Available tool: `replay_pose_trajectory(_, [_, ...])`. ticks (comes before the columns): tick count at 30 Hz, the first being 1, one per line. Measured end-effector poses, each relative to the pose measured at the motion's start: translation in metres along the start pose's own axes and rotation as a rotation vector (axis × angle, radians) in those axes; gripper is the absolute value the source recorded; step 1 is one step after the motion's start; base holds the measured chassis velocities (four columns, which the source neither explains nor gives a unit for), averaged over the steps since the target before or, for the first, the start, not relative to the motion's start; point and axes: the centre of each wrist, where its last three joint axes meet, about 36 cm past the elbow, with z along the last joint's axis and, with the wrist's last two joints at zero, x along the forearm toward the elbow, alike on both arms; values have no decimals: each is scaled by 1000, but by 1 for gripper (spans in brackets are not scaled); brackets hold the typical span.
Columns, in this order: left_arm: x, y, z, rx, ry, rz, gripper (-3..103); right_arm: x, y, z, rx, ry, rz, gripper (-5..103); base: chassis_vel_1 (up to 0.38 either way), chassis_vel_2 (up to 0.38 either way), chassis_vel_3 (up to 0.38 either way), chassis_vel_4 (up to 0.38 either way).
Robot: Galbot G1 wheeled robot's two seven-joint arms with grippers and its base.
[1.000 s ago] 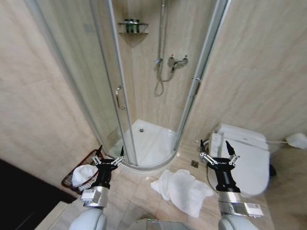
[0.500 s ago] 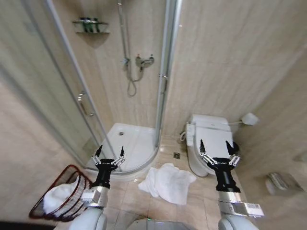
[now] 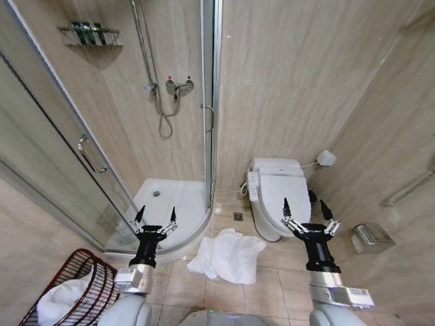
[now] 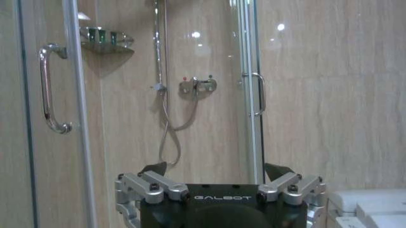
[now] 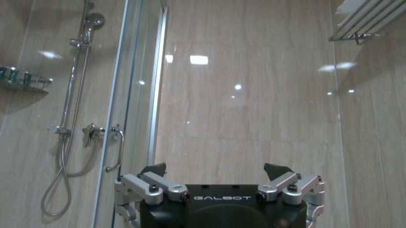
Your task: Discard the used towel into the hamper.
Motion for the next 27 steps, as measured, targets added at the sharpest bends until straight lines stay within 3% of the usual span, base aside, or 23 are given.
replay_pose_trajectory(27, [0,0,0,0,0,0,100,0,0,0,0,0,0,100,0,0,0,0])
